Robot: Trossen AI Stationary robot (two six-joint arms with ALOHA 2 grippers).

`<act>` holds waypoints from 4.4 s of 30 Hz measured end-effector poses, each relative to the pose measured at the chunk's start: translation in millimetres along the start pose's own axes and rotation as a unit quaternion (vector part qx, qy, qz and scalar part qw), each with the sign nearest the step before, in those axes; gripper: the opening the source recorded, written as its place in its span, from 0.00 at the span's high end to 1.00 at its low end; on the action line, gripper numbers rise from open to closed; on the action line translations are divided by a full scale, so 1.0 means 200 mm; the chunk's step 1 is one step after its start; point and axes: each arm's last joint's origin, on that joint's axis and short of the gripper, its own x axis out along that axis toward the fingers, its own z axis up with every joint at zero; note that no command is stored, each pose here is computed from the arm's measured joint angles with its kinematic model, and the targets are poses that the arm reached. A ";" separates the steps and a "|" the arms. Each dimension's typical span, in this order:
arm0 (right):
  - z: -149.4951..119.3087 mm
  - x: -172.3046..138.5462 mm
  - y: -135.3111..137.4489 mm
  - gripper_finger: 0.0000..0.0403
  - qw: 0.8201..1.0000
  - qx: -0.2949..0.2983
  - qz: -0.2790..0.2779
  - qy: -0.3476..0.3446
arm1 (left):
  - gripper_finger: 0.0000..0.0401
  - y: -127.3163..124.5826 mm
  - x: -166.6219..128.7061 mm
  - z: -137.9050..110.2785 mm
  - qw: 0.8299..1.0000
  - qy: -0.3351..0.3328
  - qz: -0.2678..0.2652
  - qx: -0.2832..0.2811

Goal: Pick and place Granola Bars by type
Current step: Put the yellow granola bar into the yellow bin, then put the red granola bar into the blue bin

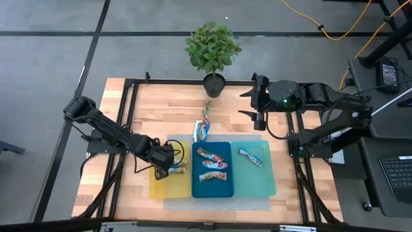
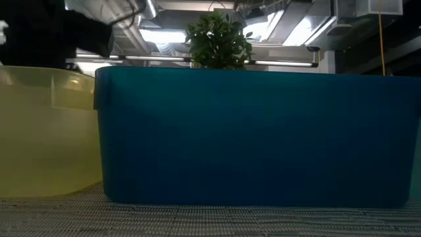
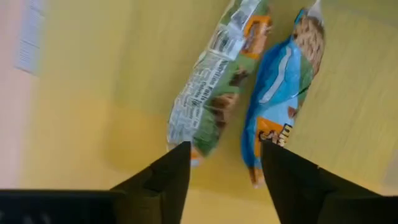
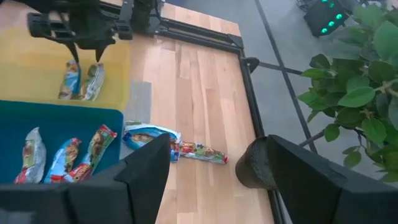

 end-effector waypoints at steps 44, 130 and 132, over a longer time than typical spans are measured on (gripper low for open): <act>-0.39 1.41 -0.32 0.31 0.947 -0.148 0.200 0.205 | 0.48 0.35 -0.75 -0.06 0.937 -0.313 0.137 -0.073; -0.45 1.73 -0.13 0.93 0.936 -0.036 0.159 0.313 | 0.51 0.34 -0.76 -0.04 0.909 -0.372 0.156 -0.107; -0.41 1.71 -0.15 0.93 0.937 -0.024 0.156 0.312 | 0.51 0.34 -0.76 -0.04 0.909 -0.372 0.156 -0.107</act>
